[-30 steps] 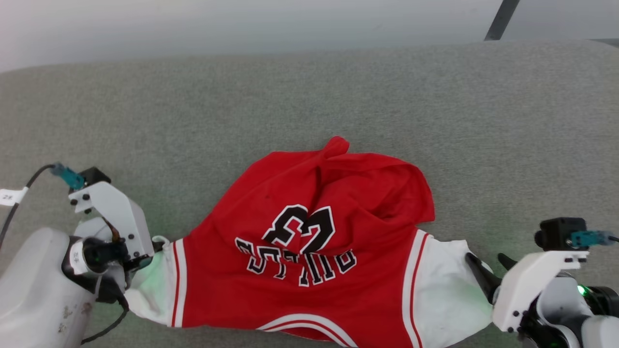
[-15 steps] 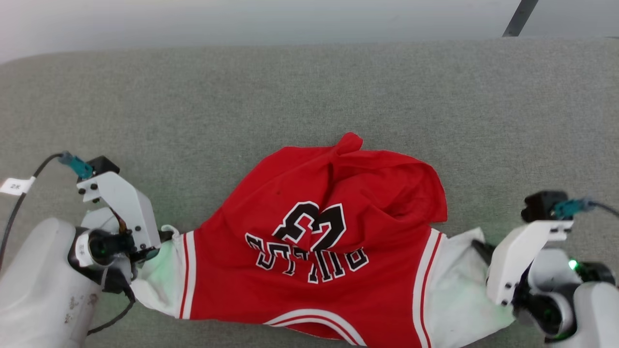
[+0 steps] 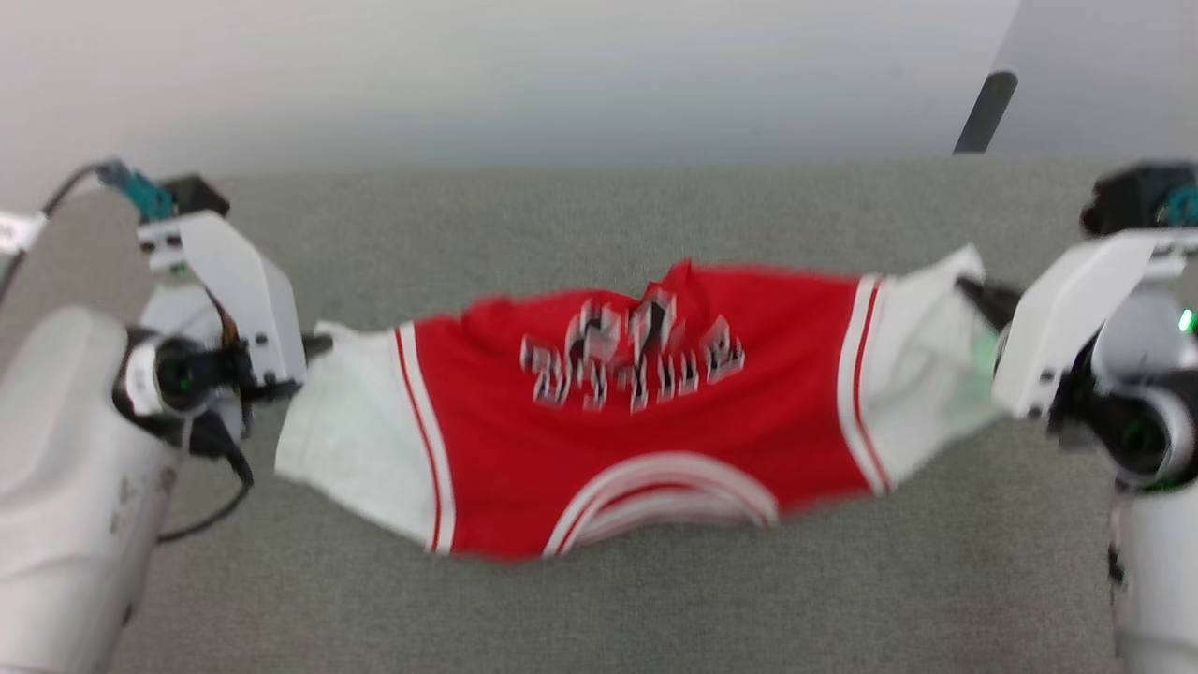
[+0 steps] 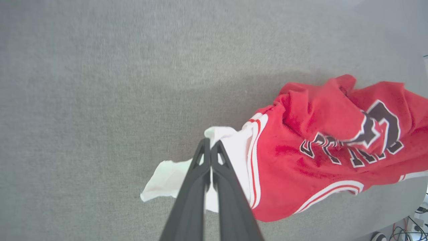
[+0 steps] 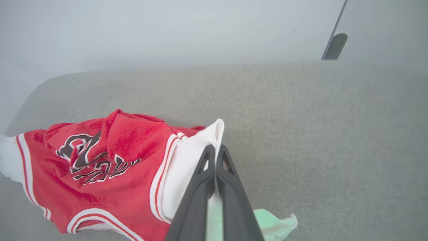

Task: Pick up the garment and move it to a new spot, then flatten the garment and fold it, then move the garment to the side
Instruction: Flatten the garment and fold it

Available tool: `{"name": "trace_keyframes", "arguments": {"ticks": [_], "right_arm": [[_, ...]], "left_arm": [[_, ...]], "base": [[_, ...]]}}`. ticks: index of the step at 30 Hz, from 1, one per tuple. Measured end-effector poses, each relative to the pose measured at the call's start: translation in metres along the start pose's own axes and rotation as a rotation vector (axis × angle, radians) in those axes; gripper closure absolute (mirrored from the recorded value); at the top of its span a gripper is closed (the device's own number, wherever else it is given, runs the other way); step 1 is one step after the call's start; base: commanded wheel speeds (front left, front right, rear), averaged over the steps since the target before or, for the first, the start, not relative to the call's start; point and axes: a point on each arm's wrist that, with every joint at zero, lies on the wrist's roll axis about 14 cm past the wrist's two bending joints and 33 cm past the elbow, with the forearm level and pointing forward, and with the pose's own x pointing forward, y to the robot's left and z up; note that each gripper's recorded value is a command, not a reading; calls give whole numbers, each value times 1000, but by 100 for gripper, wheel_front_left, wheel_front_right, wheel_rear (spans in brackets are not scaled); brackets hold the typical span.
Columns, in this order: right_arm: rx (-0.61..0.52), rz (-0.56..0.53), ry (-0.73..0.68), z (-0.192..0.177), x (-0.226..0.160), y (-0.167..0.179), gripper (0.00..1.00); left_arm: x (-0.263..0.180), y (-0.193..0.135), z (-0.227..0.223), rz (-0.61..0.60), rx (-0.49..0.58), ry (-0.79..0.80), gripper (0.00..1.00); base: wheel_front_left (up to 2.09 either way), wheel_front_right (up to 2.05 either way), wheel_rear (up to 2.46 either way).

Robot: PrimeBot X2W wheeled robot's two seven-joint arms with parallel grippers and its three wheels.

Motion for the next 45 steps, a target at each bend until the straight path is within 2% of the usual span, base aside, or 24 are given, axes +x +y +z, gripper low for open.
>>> {"name": "trace_keyframes", "arguments": {"ticks": [6,11,18,24,32,37,42,45], "right_arm": [[-85,30,-260,92,-29,21,100],[-148,50,-518,171,-64,42,100],[-188,79,-746,237,-99,63,100],[-191,85,-833,266,-109,70,100],[-215,76,-866,288,-94,69,100],[-273,50,-1002,327,-95,65,100],[-350,21,-1104,348,-64,58,100],[-377,-5,-1140,351,-32,44,100]], "left_arm": [[-47,-23,54,-29,78,-185,100],[-100,-44,107,-43,145,-398,100],[-165,-65,164,-64,192,-656,100],[-196,-74,191,-71,208,-783,100],[-197,-74,219,-60,211,-863,100],[-199,-84,255,-60,245,-960,100],[-183,-98,295,-70,292,-1086,100],[-155,-101,313,-86,289,-1131,100]], "base": [[0,0,0],[0,0,0],[0,0,0],[0,0,0],[0,0,0],[0,0,0],[0,0,0],[0,0,0]]}}
